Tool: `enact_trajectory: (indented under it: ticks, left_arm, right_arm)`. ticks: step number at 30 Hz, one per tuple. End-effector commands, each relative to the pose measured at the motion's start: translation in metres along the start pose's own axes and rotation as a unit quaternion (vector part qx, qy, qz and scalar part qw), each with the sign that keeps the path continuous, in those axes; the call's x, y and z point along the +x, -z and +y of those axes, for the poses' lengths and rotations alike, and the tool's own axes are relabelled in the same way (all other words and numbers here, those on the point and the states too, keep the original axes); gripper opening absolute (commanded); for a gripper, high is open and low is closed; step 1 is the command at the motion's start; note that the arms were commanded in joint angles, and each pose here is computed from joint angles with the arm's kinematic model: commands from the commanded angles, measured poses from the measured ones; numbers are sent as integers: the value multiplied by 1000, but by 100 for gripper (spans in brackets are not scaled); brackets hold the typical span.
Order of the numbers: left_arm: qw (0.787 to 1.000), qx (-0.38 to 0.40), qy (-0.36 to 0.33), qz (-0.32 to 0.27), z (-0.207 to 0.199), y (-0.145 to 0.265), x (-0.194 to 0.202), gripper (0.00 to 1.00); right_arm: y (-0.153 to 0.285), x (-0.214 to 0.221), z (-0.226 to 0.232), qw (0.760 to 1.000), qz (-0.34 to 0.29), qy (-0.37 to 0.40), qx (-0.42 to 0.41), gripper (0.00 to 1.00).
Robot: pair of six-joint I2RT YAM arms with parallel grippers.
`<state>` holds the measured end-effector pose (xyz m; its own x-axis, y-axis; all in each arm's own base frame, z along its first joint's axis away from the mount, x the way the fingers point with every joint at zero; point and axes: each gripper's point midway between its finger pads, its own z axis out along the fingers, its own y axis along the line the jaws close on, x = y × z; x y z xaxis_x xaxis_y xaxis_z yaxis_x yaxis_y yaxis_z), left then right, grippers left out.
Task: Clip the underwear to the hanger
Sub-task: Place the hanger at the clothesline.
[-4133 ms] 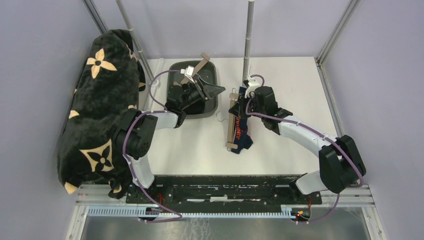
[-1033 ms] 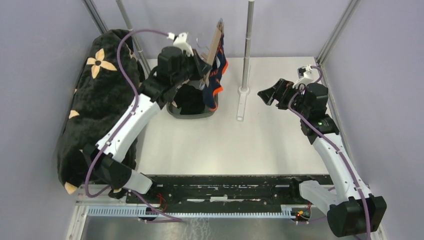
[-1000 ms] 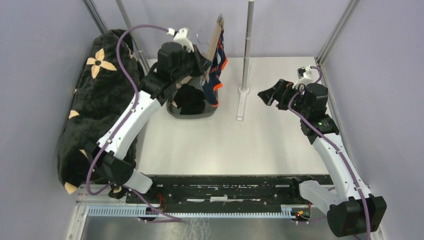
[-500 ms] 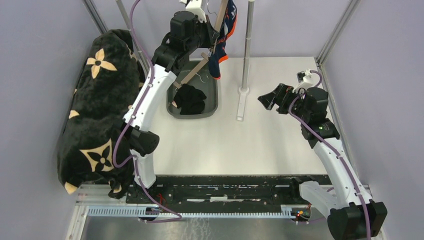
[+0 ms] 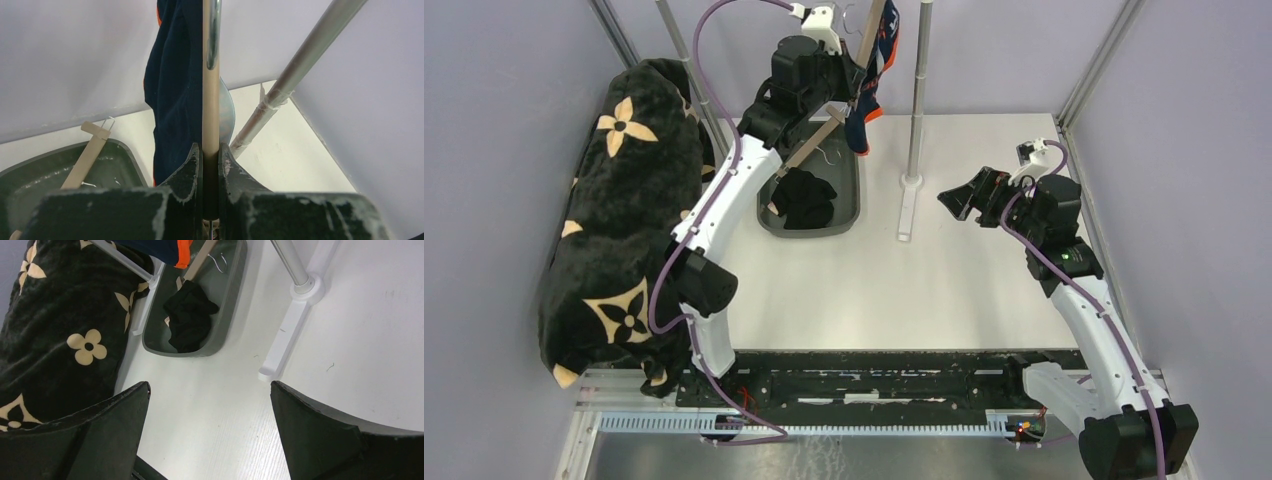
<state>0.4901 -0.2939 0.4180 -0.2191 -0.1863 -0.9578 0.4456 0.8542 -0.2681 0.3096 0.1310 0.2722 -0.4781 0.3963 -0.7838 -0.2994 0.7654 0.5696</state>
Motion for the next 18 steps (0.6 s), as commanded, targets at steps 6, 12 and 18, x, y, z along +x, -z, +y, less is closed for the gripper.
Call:
enact_trajectory:
  ticks: [6, 12, 18]
  left_arm:
    - [986, 54, -27, -157, -32, 51, -106, 3]
    - [985, 51, -34, -159, -32, 43, -113, 3]
    - [984, 51, -42, -163, -32, 24, -111, 3]
  right_arm:
    - [0, -11, 10, 999, -22, 11, -25, 99]
    - [1, -11, 12, 999, -22, 10, -30, 98]
    - [4, -11, 15, 999, -24, 13, -35, 98]
